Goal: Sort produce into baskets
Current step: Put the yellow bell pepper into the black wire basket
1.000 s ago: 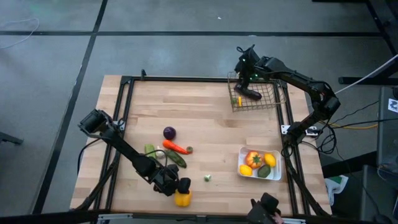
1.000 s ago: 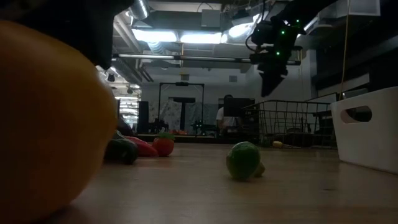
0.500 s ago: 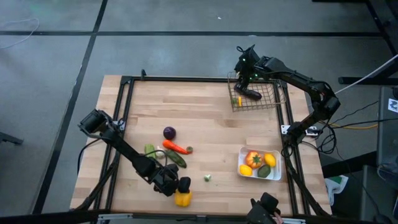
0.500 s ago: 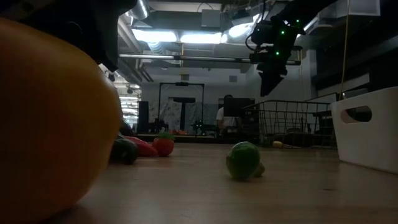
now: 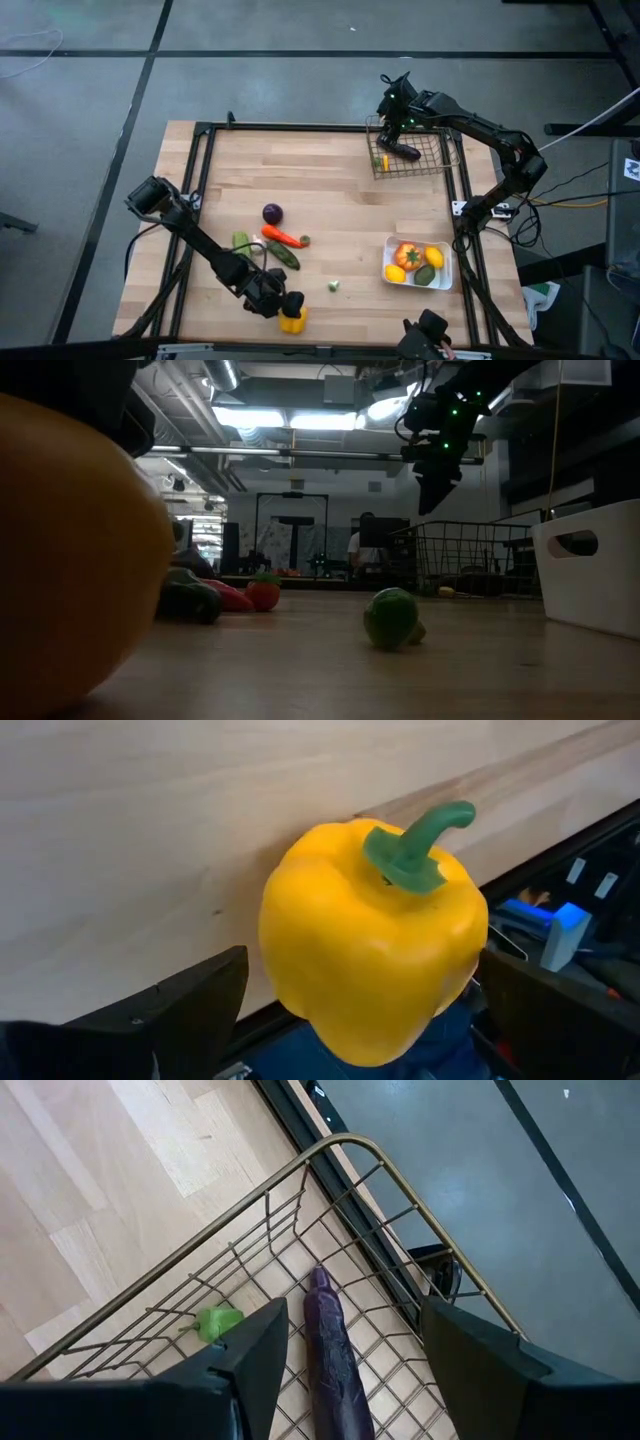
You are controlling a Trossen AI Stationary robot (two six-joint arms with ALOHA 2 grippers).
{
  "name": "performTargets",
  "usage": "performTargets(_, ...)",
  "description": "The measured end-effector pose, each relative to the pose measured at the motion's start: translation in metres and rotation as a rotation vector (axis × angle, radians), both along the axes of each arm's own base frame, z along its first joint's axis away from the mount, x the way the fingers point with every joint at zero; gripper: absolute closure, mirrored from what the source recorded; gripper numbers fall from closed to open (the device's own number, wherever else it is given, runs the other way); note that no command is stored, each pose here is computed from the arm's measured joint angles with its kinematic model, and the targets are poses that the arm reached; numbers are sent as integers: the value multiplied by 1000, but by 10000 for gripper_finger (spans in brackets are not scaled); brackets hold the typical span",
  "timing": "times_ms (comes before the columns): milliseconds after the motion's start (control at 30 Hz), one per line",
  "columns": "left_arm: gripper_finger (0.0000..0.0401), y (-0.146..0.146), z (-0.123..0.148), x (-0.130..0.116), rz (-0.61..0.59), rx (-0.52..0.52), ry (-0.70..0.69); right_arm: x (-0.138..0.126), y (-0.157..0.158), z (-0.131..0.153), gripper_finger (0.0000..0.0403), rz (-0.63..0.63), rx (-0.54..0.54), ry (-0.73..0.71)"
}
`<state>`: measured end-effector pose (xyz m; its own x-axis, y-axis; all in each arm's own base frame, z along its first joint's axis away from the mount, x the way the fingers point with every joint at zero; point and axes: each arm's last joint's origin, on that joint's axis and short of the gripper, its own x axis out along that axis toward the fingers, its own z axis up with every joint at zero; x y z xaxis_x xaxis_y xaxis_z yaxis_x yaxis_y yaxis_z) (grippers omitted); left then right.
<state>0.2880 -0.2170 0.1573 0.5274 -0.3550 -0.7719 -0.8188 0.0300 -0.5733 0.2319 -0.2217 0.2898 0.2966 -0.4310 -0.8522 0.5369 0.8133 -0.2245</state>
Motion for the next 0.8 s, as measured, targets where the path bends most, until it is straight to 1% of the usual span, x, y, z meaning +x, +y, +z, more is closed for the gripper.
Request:
performTargets(200, 13, -4, 1, -2, -10, -8, -14, 0, 0, 0, 178, 0, 0, 0)
performTargets(500, 15, -3, -5, 1, 9, 20, -14, 0, 0, 0, 178, 0, 0, 0)
performTargets(667, 44, -2, -6, 1, 2, 28, -14, 0, 0, 0, 178, 0, 4, -1)
performTargets(800, 77, -3, -6, 1, -7, 35, -20, 0, 2, 2, 178, -7, 51, -58)
